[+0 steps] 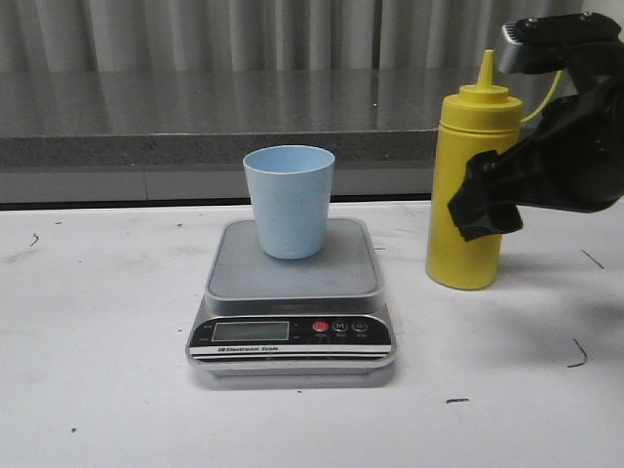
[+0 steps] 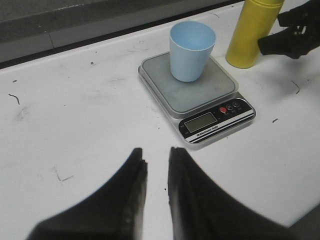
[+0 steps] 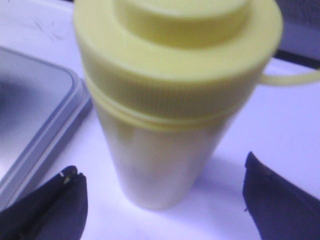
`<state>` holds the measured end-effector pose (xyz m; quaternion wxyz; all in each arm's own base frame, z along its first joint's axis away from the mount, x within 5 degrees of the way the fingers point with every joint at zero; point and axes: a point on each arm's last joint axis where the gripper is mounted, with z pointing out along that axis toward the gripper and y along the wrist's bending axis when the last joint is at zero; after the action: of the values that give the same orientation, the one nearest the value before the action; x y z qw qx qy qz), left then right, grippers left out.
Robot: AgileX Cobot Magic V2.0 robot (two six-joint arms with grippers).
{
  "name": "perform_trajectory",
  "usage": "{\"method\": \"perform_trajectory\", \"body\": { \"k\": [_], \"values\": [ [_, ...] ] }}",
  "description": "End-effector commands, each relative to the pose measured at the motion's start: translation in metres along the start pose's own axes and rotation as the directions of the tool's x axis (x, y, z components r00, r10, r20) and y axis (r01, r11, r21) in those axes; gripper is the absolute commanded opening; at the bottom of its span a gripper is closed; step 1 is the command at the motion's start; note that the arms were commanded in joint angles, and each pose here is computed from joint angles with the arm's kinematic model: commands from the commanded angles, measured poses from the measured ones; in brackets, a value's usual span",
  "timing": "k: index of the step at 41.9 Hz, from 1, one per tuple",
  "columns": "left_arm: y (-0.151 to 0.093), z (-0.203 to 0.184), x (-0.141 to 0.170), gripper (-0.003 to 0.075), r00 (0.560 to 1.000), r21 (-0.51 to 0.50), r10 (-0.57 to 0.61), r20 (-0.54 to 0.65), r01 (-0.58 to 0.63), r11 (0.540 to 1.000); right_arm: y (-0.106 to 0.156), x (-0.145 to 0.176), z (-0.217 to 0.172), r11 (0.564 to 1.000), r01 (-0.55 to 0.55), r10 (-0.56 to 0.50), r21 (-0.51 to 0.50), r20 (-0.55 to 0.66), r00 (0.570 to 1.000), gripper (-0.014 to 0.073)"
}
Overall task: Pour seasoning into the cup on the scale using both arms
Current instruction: 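Open the right gripper and withdraw it from the bottle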
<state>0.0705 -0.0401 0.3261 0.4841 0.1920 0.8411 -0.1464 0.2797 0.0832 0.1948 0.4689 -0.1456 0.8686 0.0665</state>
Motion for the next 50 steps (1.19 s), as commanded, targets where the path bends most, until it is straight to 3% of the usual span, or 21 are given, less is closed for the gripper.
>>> {"method": "perform_trajectory", "body": {
  "k": [1,10,18,38,50],
  "values": [
    [-0.001,-0.004,-0.013,0.0112,0.996,0.008,-0.008,0.093,0.007,1.0,0.002,-0.016,-0.026,1.0,-0.007,0.007,0.005,-0.015,1.0,0.0647],
    [-0.001,-0.004,-0.013,0.0112,0.996,0.008,-0.008,0.093,0.007,1.0,0.003,-0.022,-0.081,0.999,-0.036,0.041,0.024,-0.224,0.974,0.0647],
    [-0.001,-0.004,-0.013,0.0112,0.996,0.008,-0.008,0.093,0.007,1.0,0.004,-0.04,-0.133,0.996,-0.087,0.087,0.015,-0.284,0.955,0.0647],
    [-0.001,-0.004,-0.013,0.0112,0.996,0.008,-0.008,0.093,0.007,1.0,0.007,-0.037,-0.24,0.993,-0.113,0.111,-0.029,-0.067,0.992,0.0647],
    [-0.001,-0.004,-0.013,0.0112,0.996,0.008,-0.008,0.093,0.007,1.0,0.008,-0.028,-0.266,0.993,-0.11,0.11,-0.035,-0.01,0.994,0.0647]
  ]
}}
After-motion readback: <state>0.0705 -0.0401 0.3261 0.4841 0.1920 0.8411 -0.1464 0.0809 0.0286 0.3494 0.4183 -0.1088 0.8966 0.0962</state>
